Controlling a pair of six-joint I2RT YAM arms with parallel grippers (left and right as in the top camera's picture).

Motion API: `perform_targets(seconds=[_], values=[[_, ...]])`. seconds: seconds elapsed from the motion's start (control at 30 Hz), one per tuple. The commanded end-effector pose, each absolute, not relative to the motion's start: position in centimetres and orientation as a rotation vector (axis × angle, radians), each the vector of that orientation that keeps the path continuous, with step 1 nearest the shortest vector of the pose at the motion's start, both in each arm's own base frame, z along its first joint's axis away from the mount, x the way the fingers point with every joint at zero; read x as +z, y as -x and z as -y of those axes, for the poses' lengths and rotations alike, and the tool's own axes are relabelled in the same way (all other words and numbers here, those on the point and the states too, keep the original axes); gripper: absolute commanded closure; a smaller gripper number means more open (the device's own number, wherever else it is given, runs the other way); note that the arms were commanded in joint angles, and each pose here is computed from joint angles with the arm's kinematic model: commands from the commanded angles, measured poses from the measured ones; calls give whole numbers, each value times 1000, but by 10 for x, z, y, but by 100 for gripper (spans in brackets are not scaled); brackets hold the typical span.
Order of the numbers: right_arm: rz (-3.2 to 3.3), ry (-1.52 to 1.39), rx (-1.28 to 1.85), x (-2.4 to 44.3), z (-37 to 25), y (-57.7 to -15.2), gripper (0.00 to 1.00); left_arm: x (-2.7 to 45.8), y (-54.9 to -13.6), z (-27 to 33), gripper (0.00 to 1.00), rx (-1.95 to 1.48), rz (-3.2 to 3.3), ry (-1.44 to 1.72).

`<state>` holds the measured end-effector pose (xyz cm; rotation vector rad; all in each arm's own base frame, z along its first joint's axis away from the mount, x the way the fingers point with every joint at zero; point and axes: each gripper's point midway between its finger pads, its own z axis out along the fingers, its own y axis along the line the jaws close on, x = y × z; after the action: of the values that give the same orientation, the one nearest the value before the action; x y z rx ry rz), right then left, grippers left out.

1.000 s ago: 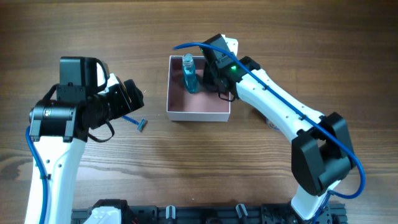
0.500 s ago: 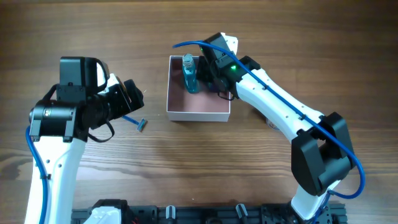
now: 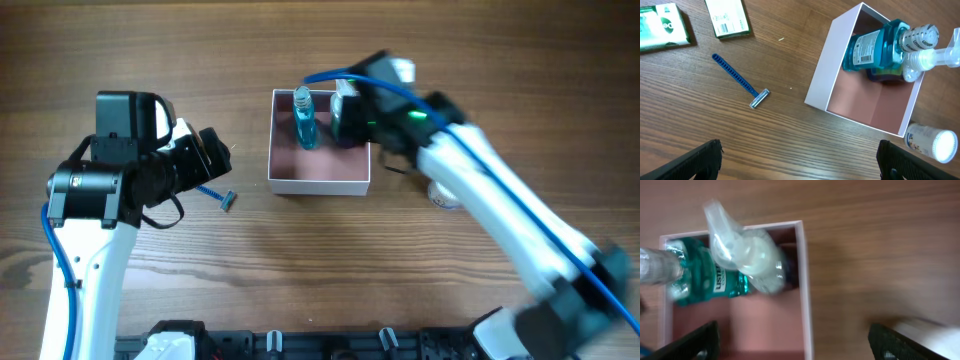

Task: Pack container
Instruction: 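Carry the soap pump bottle into the box beside the mouthwash, release, then lower right gripper onto the white cotton-swab tub and grasp it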

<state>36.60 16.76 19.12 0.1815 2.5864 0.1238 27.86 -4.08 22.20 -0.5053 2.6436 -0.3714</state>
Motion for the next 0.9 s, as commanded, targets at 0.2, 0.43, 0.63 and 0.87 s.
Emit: perform_targets(seconds=[0.2,0.43,0.63,0.87], values=[[-2705,-694,-43,212,-18,-303,0,229,-282,43,0,-383,-2625,490],[-2942,-791,-14,152,-9,-286,0,229,-282,43,0,-384,-2624,490],[-3062,-817,-37,109,-14,-293,0,229,-282,43,0,-383,-2624,490],[-3148,-840,-58,72,-17,-298,0,229,-282,43,0,-383,-2624,490]])
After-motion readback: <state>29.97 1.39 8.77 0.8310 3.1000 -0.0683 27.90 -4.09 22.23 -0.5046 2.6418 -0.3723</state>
